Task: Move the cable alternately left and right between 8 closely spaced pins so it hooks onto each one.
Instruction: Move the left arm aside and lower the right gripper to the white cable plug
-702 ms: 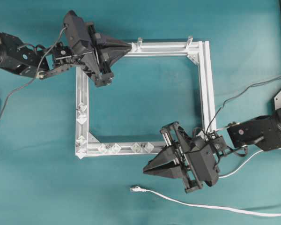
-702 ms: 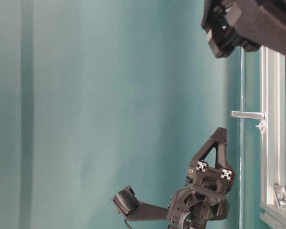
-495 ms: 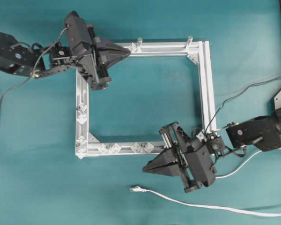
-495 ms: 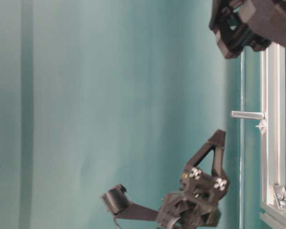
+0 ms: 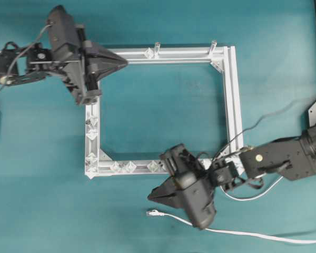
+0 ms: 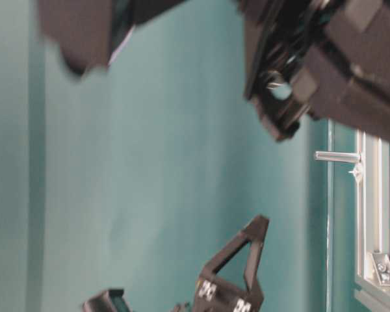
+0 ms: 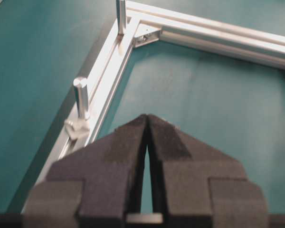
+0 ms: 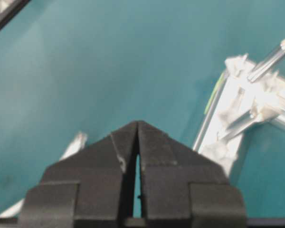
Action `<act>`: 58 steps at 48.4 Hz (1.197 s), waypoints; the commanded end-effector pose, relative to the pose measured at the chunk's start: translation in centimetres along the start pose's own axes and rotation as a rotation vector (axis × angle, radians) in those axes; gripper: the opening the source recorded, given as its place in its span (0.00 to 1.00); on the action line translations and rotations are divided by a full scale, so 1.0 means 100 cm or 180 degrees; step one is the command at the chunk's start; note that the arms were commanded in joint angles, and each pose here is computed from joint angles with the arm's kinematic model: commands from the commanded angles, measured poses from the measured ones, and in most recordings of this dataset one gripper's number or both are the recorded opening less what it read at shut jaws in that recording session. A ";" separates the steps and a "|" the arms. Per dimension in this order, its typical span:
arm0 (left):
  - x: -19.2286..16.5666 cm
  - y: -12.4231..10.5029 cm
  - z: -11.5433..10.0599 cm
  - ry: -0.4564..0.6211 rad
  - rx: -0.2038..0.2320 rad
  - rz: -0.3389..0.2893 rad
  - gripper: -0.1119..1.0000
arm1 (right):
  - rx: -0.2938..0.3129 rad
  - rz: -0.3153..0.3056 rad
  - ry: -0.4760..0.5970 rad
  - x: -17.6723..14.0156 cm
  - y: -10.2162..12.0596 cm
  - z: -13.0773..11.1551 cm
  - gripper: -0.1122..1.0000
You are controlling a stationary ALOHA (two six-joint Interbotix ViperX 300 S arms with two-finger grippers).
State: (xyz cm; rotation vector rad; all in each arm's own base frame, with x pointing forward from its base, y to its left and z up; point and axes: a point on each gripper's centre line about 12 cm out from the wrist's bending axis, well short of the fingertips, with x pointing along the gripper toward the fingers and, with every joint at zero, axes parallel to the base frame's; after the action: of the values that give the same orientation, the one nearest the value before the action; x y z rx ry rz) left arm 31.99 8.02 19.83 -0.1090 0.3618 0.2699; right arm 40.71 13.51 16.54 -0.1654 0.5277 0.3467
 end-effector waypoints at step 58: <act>-0.126 -0.007 -0.035 -0.0052 0.0074 -0.0215 0.58 | 0.1217 -0.0201 0.1283 0.050 0.026 0.018 0.64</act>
State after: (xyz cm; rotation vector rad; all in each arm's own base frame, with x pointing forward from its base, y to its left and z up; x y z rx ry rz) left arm 19.79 3.86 20.75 -0.1067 0.3586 0.2052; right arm 44.03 17.24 13.81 0.1059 1.0132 0.1335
